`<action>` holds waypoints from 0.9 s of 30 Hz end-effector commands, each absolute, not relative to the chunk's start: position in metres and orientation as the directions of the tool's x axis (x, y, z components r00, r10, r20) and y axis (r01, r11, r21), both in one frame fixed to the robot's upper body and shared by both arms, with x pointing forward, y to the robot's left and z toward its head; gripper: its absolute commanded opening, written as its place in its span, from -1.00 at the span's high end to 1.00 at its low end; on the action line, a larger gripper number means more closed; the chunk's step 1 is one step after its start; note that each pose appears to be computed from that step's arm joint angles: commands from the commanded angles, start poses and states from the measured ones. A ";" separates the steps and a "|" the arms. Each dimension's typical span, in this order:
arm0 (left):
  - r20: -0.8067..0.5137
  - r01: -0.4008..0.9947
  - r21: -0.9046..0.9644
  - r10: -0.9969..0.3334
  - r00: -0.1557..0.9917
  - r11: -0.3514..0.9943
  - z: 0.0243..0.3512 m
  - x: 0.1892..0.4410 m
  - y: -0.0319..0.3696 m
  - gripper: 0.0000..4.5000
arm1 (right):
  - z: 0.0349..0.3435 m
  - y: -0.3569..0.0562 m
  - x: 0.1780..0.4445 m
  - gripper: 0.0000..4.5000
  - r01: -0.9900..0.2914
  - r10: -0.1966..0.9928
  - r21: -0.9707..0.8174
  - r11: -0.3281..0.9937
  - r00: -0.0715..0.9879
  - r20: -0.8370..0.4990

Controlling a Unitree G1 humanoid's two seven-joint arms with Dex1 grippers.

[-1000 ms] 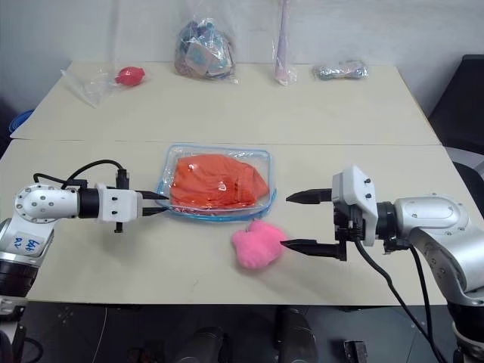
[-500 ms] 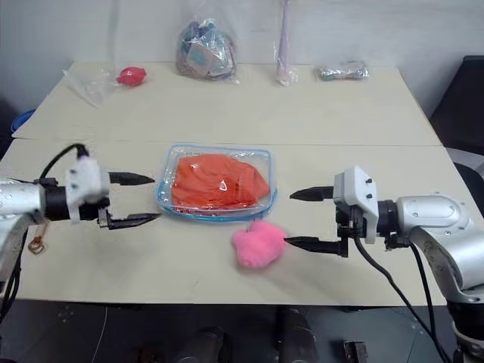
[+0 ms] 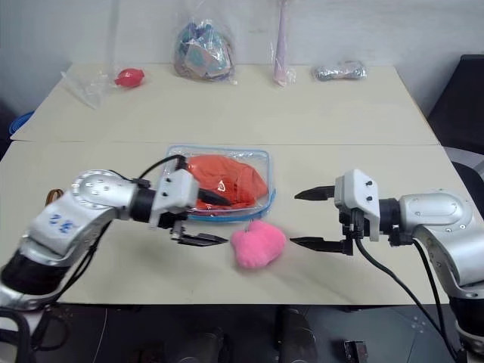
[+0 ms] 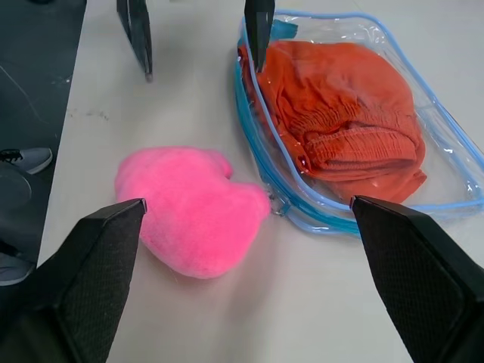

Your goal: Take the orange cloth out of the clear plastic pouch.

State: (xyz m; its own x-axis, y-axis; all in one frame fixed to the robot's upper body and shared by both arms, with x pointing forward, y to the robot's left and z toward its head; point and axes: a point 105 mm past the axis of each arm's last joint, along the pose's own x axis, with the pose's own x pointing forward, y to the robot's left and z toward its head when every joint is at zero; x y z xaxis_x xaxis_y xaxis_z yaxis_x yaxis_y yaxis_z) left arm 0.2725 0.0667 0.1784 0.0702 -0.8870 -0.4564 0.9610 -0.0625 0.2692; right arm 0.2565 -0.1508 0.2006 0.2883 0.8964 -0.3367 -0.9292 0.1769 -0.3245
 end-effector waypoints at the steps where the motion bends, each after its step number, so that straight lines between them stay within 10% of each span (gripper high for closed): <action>1: -0.466 0.969 0.232 -0.884 0.031 -0.089 0.172 0.274 0.052 -0.73 | 0.209 -0.143 0.252 -1.00 -0.918 0.903 -0.366 0.154 0.282 -0.326; 18: -0.543 0.980 0.129 -0.838 -0.056 -0.150 0.132 0.264 0.039 -0.73 | 0.208 -0.126 0.253 -1.00 -0.919 0.919 -0.376 0.122 0.247 -0.306; 27: -0.503 0.978 0.154 -0.863 -0.047 -0.143 0.139 0.267 0.036 0.41 | 0.206 -0.132 0.245 -1.00 -0.933 0.918 -0.349 0.092 0.215 -0.334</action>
